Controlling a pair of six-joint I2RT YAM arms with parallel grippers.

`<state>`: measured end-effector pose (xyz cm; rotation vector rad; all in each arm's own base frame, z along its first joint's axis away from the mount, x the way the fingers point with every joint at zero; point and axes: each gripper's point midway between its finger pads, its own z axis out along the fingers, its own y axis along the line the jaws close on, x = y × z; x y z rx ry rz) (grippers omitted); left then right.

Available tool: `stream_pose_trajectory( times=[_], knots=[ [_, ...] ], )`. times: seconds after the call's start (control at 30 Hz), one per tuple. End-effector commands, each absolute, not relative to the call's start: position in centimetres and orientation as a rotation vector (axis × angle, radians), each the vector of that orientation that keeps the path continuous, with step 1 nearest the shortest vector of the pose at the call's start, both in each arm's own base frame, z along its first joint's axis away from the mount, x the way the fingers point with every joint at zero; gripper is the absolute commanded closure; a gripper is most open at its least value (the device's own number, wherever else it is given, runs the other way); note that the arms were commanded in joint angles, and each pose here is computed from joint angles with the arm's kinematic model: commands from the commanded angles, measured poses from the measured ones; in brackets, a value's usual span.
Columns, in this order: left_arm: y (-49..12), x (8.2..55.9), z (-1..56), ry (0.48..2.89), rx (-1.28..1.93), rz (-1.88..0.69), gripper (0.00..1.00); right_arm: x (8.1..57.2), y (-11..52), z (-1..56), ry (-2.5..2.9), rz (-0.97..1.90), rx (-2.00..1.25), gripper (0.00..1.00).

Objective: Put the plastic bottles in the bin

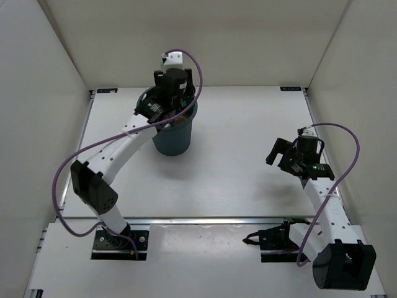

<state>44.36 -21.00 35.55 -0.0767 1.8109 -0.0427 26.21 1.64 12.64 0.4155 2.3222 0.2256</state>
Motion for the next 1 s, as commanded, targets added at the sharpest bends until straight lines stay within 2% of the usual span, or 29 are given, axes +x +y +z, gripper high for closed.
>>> stream_pose_trajectory(
  times=[0.0,0.03,0.1,0.27,0.37,0.43,0.47,0.5,0.57,0.67,0.83,0.97],
  knots=[
    [-19.4,44.4,33.5,1.878,-0.072,-0.020,0.21,27.6,1.4,15.4,2.227,0.236,0.427,0.00],
    [-19.5,44.1,33.7,1.876,-0.065,-0.045,0.06,27.4,1.3,15.2,2.239,0.234,0.445,0.01],
    [-18.9,43.3,33.7,1.868,-0.072,-0.042,0.02,27.6,1.1,15.3,2.246,0.226,0.448,0.01],
    [-17.0,40.0,36.1,1.858,-0.111,-0.063,0.02,28.0,0.7,15.9,2.250,0.188,0.421,0.01],
    [-13.2,37.4,34.3,1.939,-0.232,-0.125,0.01,28.0,0.8,16.3,2.242,0.197,0.389,0.01],
    [-10.4,33.9,31.0,2.033,-0.294,-0.161,0.02,27.7,0.9,16.1,2.270,0.230,0.377,0.01],
    [-8.6,32.4,31.3,2.015,-0.360,-0.171,0.02,27.6,0.8,16.2,2.274,0.231,0.362,0.01],
    [-7.1,30.8,28.4,2.089,-0.388,-0.100,0.02,27.2,0.7,15.7,2.310,0.226,0.367,0.01],
    [-2.5,27.1,26.6,2.101,-0.552,0.034,0.01,27.0,0.0,15.3,2.348,0.176,0.378,0.01],
    [1.7,21.4,21.4,2.256,-0.681,0.203,0.01,26.7,-1.0,14.9,2.398,0.126,0.428,0.01],
    [0.7,18.6,18.0,2.287,-0.767,0.135,0.01,27.1,-1.0,15.4,2.333,0.197,0.418,0.01],
    [0.5,18.6,19.6,2.189,-0.791,0.042,0.01,26.9,-1.0,15.5,2.359,0.177,0.389,0.01]
  ],
)
